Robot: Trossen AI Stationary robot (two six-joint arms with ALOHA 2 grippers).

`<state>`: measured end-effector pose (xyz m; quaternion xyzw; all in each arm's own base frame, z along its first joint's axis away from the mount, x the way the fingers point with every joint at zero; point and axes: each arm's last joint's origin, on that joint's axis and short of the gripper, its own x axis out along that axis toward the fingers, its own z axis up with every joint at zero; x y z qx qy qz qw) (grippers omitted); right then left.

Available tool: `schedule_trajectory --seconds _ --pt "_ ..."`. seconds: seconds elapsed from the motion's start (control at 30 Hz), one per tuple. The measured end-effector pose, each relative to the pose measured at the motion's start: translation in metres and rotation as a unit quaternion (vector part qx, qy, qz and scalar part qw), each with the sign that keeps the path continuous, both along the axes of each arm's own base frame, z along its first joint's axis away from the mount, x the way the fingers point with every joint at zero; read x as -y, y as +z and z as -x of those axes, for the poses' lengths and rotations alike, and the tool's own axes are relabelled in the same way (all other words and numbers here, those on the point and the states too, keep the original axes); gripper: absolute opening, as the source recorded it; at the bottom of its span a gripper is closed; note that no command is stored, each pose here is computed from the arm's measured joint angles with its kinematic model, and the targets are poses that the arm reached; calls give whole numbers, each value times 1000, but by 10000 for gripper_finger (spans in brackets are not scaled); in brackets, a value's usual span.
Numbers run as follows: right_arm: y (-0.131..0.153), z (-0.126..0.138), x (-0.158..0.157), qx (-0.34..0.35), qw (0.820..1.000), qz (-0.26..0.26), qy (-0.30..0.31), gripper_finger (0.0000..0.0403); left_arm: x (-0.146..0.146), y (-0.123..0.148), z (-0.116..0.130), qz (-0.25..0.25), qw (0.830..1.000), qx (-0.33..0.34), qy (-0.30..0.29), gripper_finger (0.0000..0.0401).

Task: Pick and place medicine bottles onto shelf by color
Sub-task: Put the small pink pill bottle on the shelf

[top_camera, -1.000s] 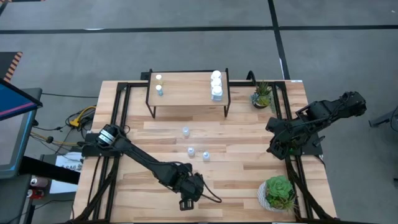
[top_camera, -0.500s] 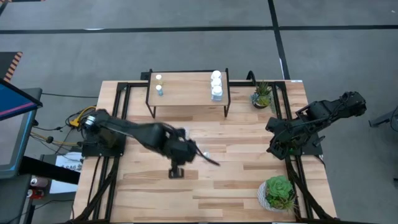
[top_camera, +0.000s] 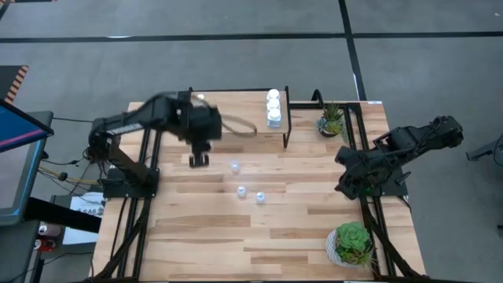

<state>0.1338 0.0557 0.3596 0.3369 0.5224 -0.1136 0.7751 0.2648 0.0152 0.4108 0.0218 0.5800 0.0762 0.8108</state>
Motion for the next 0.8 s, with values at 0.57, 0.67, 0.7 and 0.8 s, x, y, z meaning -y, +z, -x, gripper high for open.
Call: schedule_trajectory --seconds 0.57,0.67,0.7,0.8 --pt "0 -4 10 -1 996 -11 -85 270 -143 -5 32 -16 999 2 29 88" --pt "0 -5 12 1 996 -12 -91 270 -156 -12 31 -4 1000 0 27 88" --pt "1 -5 12 2 996 -12 -94 270 -160 -15 28 -3 1000 2 26 88" --pt "0 -6 14 2 995 -12 -99 270 -169 -22 23 -4 1000 -1 22 88"
